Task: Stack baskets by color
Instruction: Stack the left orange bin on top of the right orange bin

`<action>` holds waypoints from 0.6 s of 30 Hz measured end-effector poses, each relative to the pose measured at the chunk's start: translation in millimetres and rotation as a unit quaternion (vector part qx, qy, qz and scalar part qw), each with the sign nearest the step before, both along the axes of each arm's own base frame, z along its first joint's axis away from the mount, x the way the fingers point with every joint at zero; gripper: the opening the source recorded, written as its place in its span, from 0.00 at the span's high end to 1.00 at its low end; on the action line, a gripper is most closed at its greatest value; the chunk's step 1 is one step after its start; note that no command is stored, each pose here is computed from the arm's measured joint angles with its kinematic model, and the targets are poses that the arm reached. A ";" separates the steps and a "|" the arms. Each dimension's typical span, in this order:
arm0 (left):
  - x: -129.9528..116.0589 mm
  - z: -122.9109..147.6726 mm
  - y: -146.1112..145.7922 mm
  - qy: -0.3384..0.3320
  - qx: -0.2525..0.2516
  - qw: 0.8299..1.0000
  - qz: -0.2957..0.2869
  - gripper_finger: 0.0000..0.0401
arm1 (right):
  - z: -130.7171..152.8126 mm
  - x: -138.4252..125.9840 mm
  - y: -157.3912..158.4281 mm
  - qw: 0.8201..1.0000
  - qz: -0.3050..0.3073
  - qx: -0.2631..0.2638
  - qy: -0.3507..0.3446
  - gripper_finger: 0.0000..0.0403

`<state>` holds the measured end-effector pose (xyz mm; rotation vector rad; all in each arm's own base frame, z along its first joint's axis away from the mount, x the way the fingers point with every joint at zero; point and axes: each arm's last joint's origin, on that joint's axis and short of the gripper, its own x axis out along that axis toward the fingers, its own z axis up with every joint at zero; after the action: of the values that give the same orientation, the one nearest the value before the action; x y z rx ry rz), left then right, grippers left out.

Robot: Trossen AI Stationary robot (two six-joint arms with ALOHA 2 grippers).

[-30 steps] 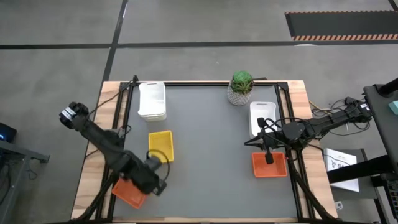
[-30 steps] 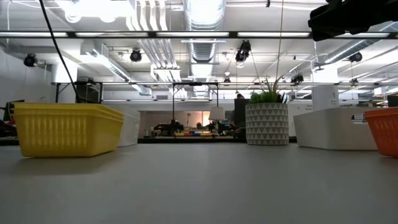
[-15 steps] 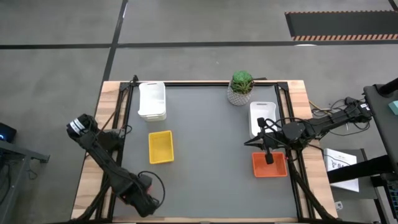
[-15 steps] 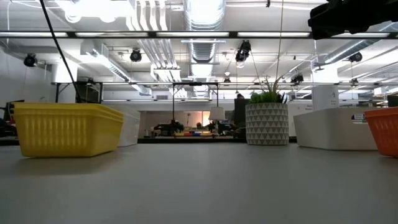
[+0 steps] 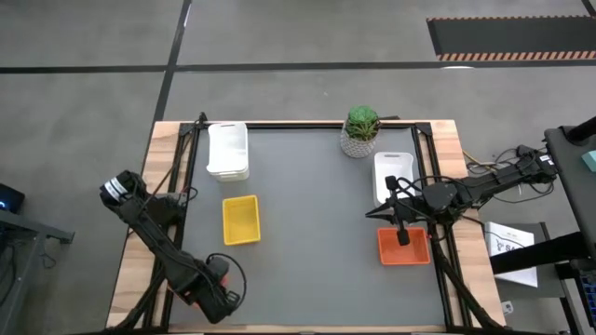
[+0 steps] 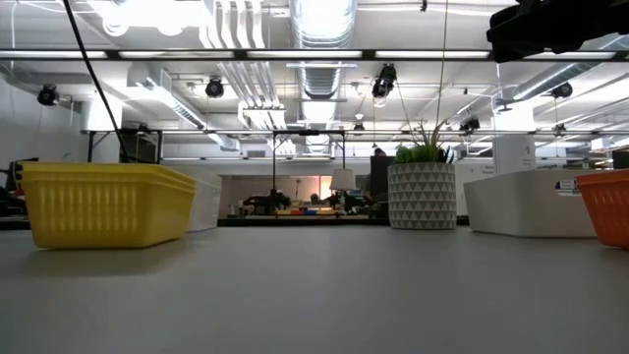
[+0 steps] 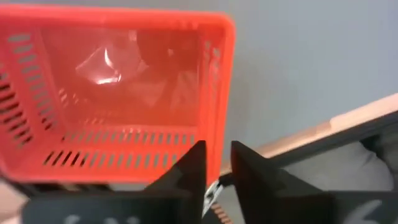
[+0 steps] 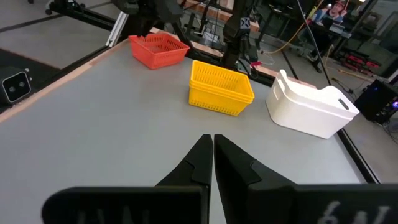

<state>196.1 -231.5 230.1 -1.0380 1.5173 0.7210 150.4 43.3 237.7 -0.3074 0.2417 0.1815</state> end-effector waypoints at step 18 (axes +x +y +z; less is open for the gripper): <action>11.8 -45.3 -11.3 0.025 0.059 0.998 -0.027 0.63 | 0.0 0.0 0.0 1.000 0.000 0.000 0.000 0.98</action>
<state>207.9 -242.8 184.8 -0.8934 1.5201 0.7938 150.4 43.3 237.8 -0.3073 0.2414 0.1815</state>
